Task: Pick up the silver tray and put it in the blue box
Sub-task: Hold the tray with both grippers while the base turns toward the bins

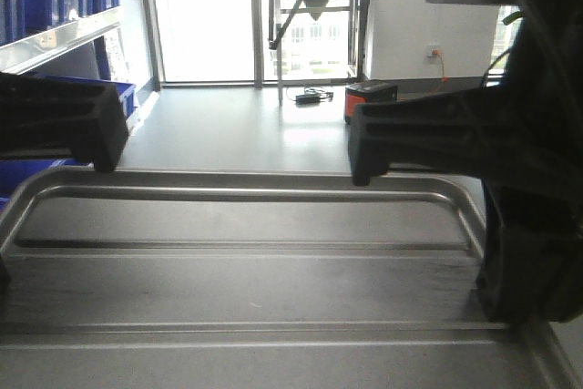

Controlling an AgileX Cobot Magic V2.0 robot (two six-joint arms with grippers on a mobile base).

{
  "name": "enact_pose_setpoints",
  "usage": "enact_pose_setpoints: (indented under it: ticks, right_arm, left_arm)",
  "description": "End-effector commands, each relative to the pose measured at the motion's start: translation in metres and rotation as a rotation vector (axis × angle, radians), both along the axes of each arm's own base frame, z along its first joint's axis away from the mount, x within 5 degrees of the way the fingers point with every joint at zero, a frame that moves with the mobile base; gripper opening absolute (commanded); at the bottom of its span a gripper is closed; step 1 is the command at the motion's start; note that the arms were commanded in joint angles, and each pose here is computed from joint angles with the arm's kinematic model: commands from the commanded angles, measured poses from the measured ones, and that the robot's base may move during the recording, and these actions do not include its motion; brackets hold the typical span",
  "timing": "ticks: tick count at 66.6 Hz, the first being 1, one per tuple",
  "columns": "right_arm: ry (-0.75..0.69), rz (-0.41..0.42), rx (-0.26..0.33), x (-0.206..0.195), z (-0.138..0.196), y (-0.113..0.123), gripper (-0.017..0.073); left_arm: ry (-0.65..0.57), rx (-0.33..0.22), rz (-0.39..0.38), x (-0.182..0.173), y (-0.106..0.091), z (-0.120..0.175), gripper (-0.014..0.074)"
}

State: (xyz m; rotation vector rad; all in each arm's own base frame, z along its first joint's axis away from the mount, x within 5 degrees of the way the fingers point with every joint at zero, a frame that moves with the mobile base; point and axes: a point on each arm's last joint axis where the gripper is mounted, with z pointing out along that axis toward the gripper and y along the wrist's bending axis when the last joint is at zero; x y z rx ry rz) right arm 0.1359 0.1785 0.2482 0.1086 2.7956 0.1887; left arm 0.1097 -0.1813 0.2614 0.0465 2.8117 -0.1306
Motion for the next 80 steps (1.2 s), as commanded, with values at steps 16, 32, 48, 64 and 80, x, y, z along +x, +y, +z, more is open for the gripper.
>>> enact_pose_setpoints:
  ticks: [16, 32, 48, 64, 80]
  right_arm:
    - [-0.063, 0.017, 0.055, 0.0022, 0.0151, 0.0009, 0.0053]
    - [-0.063, 0.017, 0.055, 0.0022, 0.0151, 0.0009, 0.0053]
    - [-0.063, 0.017, 0.055, 0.0022, 0.0151, 0.0009, 0.0053]
    - [-0.063, 0.017, 0.055, 0.0022, 0.0151, 0.0009, 0.0053]
    - [-0.063, 0.017, 0.055, 0.0022, 0.0151, 0.0009, 0.0053]
  left_arm:
    - [-0.037, -0.059, -0.007, -0.0004, -0.0013, 0.0135, -0.0006]
    - [-0.037, -0.059, -0.007, -0.0004, -0.0013, 0.0135, -0.0006]
    - [-0.037, -0.059, -0.007, -0.0004, -0.0013, 0.0135, -0.0006]
    - [-0.037, -0.059, -0.007, -0.0004, -0.0013, 0.0135, -0.0006]
    - [-0.037, -0.059, -0.007, -0.0004, -0.0013, 0.0135, -0.0006]
